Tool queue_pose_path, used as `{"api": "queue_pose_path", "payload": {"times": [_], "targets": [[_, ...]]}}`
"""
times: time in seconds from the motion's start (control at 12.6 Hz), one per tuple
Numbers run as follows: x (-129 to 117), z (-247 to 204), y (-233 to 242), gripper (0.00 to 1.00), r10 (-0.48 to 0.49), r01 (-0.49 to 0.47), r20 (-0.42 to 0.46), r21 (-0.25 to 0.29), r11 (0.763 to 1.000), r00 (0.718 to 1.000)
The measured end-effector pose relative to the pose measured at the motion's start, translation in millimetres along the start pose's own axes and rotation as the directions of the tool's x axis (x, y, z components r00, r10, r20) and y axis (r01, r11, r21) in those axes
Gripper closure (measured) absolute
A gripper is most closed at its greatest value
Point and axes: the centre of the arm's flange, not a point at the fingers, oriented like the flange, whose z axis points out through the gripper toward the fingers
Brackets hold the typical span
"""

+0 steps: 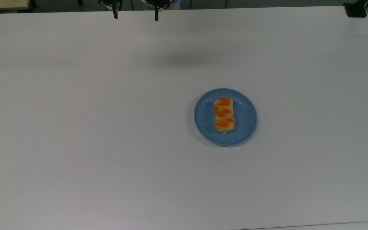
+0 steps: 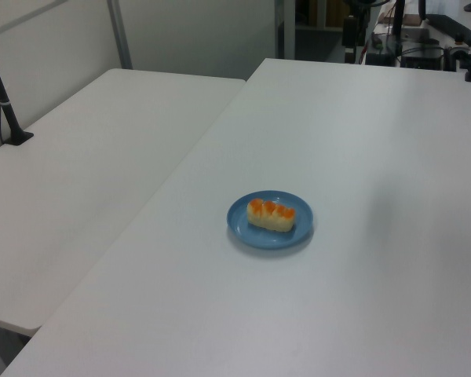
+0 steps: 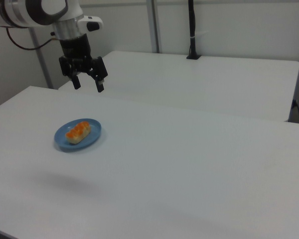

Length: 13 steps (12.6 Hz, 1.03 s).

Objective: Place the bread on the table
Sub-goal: 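Move the open gripper down over the glazed bread roll on the plate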

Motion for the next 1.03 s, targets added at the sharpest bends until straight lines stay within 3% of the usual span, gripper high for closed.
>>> {"api": "queue_pose_path", "payload": {"times": [0.71,1.03], "targets": [[0,0,0,0.00,0.000,0.000,0.001,0.000,1.000,1.000],[8,9,-23,0.00,-0.015,0.016,-0.009,0.025,1.000,1.000]]}}
